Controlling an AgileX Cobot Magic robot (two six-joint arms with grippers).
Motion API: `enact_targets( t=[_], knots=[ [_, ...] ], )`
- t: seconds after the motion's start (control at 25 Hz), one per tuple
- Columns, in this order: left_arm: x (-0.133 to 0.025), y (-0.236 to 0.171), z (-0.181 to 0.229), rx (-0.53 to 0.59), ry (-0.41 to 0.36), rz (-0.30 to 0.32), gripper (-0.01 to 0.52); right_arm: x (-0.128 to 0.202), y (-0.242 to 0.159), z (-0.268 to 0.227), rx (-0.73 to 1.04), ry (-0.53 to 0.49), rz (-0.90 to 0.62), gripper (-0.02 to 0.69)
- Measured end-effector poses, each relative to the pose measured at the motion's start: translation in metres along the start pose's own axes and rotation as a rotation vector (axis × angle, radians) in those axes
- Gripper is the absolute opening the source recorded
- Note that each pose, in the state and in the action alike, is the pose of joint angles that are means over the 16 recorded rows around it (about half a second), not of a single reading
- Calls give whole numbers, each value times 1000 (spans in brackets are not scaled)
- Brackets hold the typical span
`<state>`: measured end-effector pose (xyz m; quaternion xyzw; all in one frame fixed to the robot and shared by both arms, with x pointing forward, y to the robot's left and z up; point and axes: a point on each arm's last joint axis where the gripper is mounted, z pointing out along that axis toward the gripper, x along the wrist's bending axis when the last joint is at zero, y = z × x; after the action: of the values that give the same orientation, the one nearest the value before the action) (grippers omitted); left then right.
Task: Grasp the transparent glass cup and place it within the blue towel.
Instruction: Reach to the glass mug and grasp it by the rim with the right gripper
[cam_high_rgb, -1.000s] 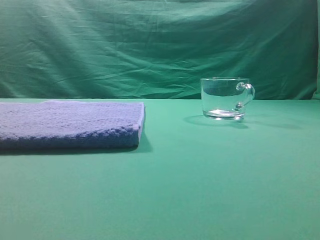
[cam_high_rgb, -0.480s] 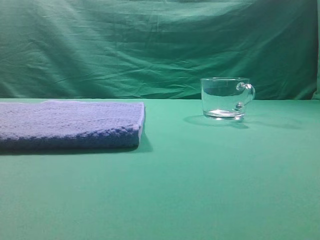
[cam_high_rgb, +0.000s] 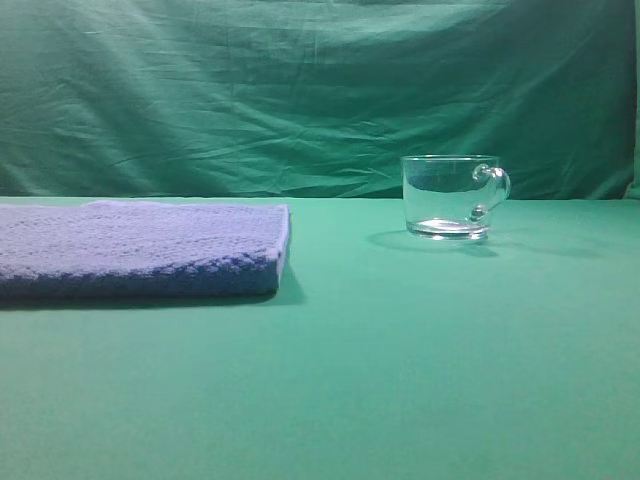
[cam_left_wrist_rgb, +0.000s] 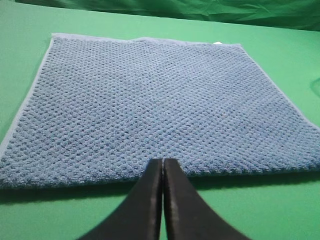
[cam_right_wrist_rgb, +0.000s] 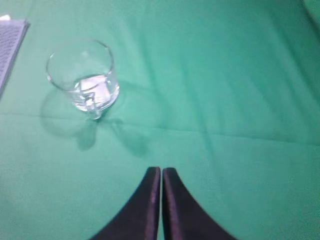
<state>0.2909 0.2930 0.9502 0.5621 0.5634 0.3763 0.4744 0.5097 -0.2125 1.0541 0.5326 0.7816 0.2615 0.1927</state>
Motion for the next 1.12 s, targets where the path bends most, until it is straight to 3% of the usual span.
enact_targets(
  t=[0.4,0.56,0.68,1.12],
  knots=[
    [0,0,0,0,0,0,0,10,24,87,165,36,-32,490],
    [0,0,0,0,0,0,0,10,27,112,193,38,-28,562],
    [0,0,0,0,0,0,0,10,28,127,192,37,-28,530],
    [0,0,0,0,0,0,0,14,39,146,139,39,-48,179]
  ],
)
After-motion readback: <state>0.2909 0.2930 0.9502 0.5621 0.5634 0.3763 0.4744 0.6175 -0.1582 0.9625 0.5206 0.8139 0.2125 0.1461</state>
